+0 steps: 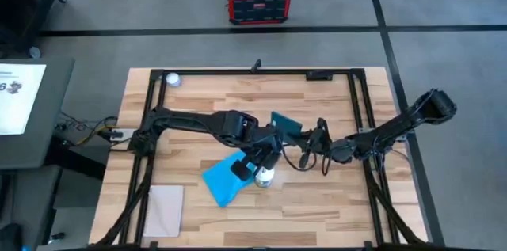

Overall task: Apply microfiber cloth
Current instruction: Spray the back of the blue tablet with the spray bottle

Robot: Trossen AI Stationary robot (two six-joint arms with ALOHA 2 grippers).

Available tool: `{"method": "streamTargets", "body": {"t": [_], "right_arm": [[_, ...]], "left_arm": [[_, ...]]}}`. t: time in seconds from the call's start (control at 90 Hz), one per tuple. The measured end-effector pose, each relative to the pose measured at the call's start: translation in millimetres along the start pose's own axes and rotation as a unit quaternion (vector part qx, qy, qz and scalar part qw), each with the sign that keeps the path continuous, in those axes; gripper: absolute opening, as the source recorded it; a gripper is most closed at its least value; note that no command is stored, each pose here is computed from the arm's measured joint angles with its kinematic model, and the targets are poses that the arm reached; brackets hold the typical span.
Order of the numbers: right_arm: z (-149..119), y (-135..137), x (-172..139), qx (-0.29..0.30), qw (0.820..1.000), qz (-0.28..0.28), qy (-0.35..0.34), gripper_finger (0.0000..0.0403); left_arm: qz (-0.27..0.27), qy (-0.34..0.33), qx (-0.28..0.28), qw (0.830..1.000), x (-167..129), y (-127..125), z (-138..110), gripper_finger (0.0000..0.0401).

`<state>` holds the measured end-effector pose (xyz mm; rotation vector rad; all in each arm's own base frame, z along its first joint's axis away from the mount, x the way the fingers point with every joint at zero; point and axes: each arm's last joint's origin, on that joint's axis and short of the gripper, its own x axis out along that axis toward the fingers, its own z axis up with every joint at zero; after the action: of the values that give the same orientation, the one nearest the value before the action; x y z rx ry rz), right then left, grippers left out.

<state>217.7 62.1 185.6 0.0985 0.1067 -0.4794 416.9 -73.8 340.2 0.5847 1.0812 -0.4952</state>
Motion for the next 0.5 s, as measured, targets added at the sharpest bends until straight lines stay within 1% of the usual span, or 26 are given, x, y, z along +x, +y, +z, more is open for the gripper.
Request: {"method": "streamTargets", "body": {"t": [0.3, 0.5], "right_arm": [[-1.1, -0.2, -0.1, -0.004, 1.0, -0.001, 0.004, 0.0009], [-2.3, -1.2, 0.0, -0.002, 1.0, -0.014, 0.007, 0.0009]], "left_arm": [[-0.001, 0.003, -0.002, 1.0, 0.9, -0.2, -0.4, 0.0], [-0.005, 0.003, -0.005, 1.0, 1.4, -0.3, -0.6, 0.0]]}}
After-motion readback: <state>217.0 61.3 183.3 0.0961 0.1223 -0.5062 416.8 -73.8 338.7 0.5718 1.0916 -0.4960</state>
